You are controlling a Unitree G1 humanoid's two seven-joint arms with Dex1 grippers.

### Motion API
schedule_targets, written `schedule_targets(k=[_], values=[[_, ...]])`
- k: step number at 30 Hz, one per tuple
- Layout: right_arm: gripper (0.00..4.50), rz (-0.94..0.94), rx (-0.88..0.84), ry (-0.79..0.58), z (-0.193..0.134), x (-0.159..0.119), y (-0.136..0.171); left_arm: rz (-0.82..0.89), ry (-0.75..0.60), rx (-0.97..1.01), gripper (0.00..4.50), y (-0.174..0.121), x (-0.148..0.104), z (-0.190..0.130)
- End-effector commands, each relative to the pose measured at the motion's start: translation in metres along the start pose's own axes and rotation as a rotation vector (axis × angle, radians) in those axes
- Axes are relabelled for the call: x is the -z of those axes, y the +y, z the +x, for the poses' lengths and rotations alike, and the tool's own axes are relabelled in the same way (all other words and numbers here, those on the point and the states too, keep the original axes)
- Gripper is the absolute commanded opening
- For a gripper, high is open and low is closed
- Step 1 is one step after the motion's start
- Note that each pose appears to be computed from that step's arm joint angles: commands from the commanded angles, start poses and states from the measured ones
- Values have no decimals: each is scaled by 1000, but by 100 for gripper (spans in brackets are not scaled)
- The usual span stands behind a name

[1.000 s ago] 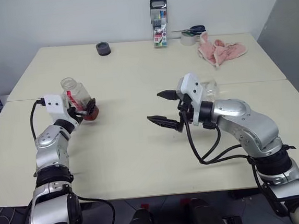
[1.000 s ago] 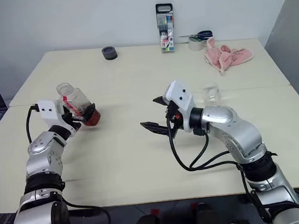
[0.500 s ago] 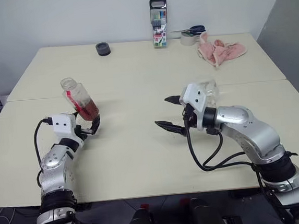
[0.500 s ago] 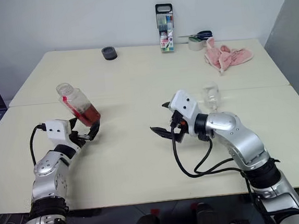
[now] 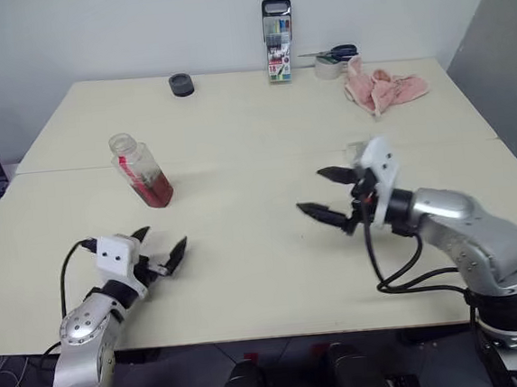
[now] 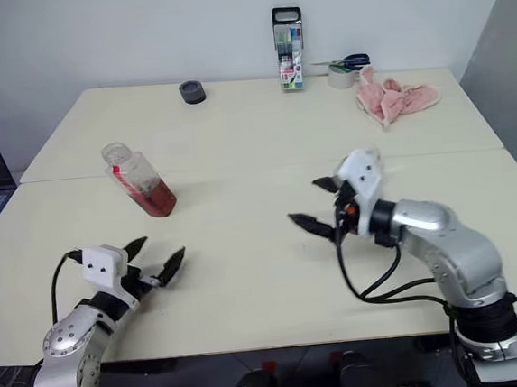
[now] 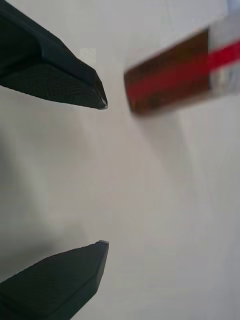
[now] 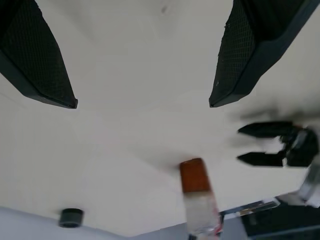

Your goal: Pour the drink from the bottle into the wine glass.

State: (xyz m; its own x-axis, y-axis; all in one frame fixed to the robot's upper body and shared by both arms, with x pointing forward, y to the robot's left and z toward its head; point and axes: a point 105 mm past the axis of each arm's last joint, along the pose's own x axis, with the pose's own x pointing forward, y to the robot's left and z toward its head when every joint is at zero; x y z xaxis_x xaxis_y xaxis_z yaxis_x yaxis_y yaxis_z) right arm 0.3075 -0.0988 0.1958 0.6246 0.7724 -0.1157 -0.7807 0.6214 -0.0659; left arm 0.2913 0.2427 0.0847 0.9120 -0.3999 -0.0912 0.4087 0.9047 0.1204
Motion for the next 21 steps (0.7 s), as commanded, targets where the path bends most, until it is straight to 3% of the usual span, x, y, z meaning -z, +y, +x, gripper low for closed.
schedule_targets(k=[1,5,8,17,21], values=[[450,69,134,15,-16,-13,-31,-15,-40,206,448,-28,-23,10],[450,303,340,188,-39,-4,-100,24,-72,481,448,-62,-47,30],[450,396,379,300,-46,4,-127,88,-80,632,448,-75,-57,38],[450,553,311,515,-27,32,-144,196,-109,829,448,-89,-66,47],[450,566,292,541,-15,36,-145,209,-131,831,448,-90,-70,55]])
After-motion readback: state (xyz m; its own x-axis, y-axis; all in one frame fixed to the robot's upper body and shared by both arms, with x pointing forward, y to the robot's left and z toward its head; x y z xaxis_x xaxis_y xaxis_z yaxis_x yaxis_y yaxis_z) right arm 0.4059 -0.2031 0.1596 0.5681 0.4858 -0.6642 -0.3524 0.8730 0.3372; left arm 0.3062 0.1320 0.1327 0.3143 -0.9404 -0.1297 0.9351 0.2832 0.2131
